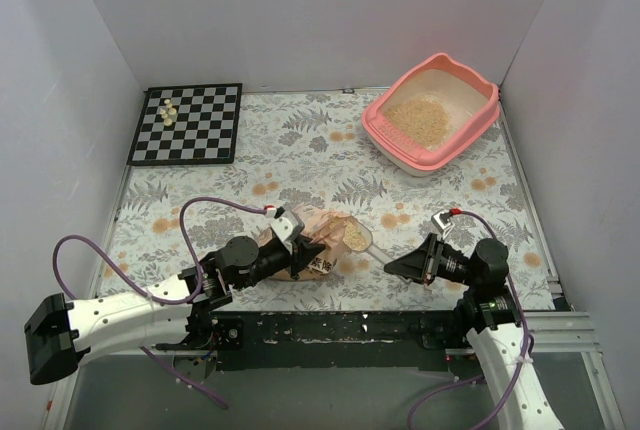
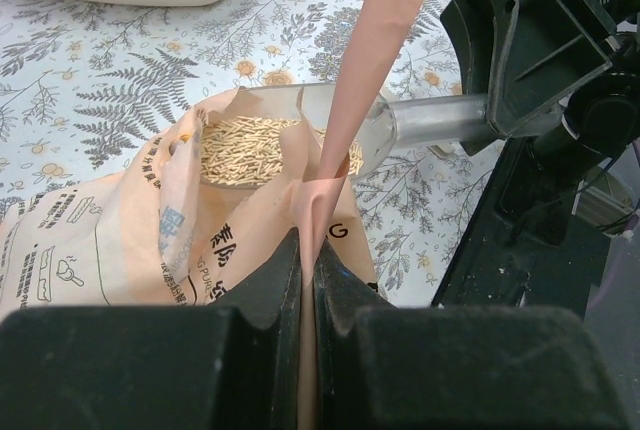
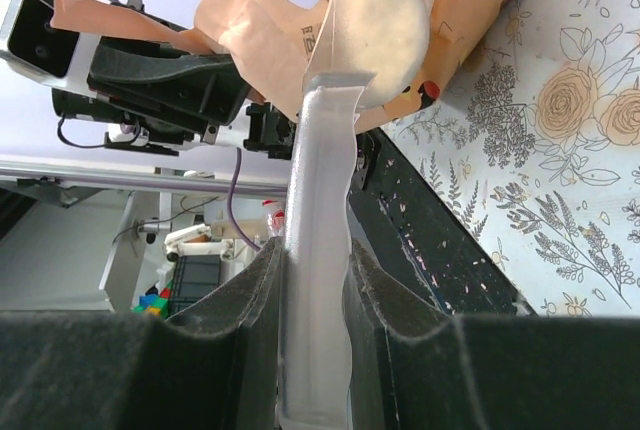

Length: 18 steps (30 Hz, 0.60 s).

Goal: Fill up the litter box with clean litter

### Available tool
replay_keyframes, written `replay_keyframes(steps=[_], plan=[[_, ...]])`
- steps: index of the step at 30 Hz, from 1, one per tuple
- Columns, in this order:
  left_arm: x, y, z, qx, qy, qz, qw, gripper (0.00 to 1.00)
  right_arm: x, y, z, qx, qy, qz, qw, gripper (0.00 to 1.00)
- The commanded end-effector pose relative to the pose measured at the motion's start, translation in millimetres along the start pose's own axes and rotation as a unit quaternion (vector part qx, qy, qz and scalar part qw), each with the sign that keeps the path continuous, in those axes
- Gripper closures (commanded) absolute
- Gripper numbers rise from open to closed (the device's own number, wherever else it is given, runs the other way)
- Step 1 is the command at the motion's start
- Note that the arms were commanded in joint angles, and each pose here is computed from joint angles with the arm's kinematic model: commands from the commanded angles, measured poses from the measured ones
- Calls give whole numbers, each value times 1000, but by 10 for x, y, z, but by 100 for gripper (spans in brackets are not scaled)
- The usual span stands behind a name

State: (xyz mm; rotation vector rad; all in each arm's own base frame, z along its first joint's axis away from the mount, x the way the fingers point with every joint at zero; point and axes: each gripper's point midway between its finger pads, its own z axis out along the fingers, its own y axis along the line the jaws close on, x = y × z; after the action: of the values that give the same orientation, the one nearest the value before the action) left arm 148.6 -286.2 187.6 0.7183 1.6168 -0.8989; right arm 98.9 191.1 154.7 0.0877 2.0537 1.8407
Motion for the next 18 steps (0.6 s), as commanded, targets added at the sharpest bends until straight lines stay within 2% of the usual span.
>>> replay_keyframes(steps=[1,5,8,18], plan=[[-395,17,-1,-18,-49,-16,998,100,79,-299,0,27,-5,57,998,99],[-531,78,0,-43,-55,-20,997,100,106,-300,-19,32,-8,60,998,99],[-592,123,-2,-59,-56,-21,996,100,96,-137,-53,26,-17,42,999,99],[-626,193,4,-82,-61,-26,994,100,77,130,-119,4,-50,38,998,99]])
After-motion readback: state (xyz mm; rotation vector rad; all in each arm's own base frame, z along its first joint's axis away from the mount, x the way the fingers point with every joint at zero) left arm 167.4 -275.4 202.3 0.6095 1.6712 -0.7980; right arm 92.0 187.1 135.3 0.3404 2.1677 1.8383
